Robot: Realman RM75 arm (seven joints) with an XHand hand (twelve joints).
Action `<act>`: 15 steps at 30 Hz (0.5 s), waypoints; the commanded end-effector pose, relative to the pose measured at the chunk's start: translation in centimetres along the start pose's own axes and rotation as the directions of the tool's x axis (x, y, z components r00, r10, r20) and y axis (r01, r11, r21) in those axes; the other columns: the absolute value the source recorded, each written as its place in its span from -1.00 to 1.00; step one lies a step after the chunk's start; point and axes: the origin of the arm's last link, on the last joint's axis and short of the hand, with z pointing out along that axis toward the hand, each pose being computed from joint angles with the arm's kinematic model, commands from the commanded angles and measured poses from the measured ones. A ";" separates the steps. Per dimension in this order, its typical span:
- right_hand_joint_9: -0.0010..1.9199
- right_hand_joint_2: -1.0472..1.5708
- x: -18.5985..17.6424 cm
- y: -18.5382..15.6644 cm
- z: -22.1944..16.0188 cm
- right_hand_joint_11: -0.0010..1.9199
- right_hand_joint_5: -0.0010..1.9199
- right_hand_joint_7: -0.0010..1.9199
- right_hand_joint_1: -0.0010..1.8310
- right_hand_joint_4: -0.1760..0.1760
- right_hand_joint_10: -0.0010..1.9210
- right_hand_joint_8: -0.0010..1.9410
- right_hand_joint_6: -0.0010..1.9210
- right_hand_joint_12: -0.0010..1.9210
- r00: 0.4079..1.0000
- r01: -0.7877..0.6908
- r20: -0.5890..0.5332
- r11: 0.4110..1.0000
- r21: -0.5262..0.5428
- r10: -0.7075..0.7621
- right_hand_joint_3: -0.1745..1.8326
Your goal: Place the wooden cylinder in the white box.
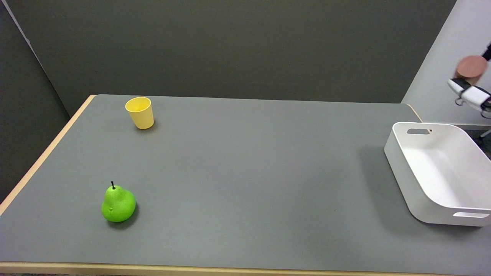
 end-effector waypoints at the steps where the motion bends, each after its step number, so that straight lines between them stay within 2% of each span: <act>1: -0.17 0.53 -4.9 3.0 -5.6 -0.37 -0.16 -0.34 0.12 -0.15 1.00 1.00 0.45 1.00 0.982 0.024 0.186 0.993 -0.112 -0.002 -0.28; 9: -0.15 0.53 -8.6 0.9 -7.0 -0.34 -0.16 -0.33 0.13 -0.13 1.00 1.00 0.44 1.00 0.960 -0.038 0.274 0.995 -0.095 0.062 -0.28; 15: -0.14 0.53 -10.1 1.6 -7.9 -0.35 -0.15 -0.33 0.13 -0.12 1.00 1.00 0.44 1.00 0.946 -0.034 0.316 0.991 -0.131 0.074 -0.28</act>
